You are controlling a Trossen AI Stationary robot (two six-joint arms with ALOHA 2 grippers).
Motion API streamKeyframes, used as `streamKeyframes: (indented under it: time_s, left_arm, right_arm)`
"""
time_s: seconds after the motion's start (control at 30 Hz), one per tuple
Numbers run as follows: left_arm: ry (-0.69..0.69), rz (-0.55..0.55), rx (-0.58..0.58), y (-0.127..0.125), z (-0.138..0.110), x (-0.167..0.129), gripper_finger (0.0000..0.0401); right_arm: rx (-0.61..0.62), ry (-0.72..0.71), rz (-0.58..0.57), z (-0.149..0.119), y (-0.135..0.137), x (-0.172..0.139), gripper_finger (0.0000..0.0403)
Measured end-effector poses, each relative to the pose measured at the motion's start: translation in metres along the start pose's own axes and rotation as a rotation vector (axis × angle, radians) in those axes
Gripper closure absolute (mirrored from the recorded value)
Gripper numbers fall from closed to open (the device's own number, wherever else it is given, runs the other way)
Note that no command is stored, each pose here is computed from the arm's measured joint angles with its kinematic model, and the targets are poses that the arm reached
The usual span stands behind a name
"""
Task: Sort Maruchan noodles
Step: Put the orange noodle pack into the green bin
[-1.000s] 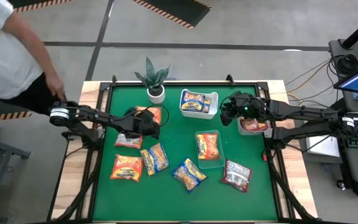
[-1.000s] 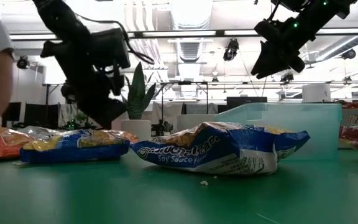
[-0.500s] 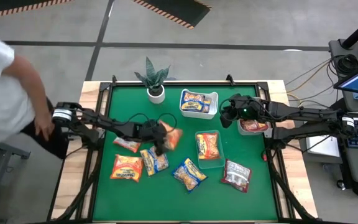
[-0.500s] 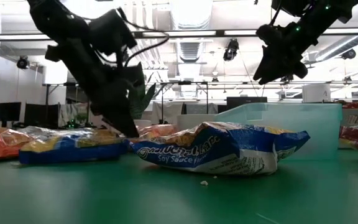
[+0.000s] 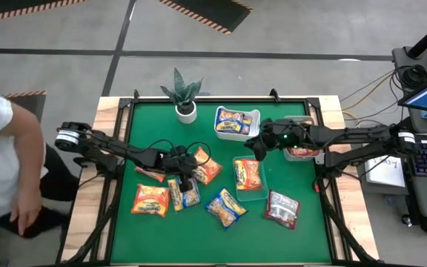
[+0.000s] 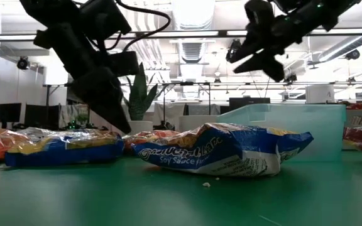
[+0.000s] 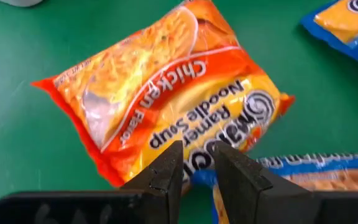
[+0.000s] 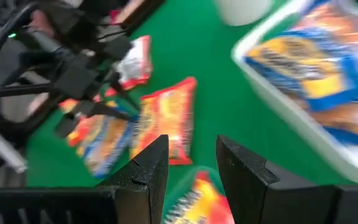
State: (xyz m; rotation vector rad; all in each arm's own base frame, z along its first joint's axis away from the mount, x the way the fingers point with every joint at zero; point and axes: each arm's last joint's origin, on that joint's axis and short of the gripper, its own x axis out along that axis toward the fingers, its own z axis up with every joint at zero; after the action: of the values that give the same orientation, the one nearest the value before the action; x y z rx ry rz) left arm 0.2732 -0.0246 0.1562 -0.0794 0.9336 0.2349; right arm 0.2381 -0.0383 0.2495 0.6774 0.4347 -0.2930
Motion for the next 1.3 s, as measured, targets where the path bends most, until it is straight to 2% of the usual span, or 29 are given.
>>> streamKeyframes:
  time_s: [0.23, 0.47, 0.63, 0.97, 1.3]
  left_arm:
    - [0.010, 0.004, 0.003, 0.003, -0.012, -0.001, 0.0326]
    - [-0.074, -0.019, -0.055, 0.005, -0.027, 0.007, 0.0326]
    - [-0.091, 0.017, -0.095, 0.008, -0.036, 0.009, 0.0326]
    - [-0.105, 0.049, -0.175, 0.012, -0.050, 0.012, 0.0326]
    - [-0.121, 0.051, -0.196, 0.013, -0.052, 0.013, 0.0326]
  right_arm:
    - [0.024, 0.051, 0.009, 0.001, 0.008, 0.037, 0.0280]
    - [-0.068, 0.102, -0.007, 0.010, 0.015, 0.075, 0.0280]
    - [-0.088, 0.157, 0.041, 0.020, 0.025, 0.099, 0.0280]
    - [-0.080, 0.390, -0.112, 0.024, 0.030, 0.144, 0.0280]
    - [-0.119, 0.430, -0.121, 0.024, 0.035, 0.176, 0.0280]
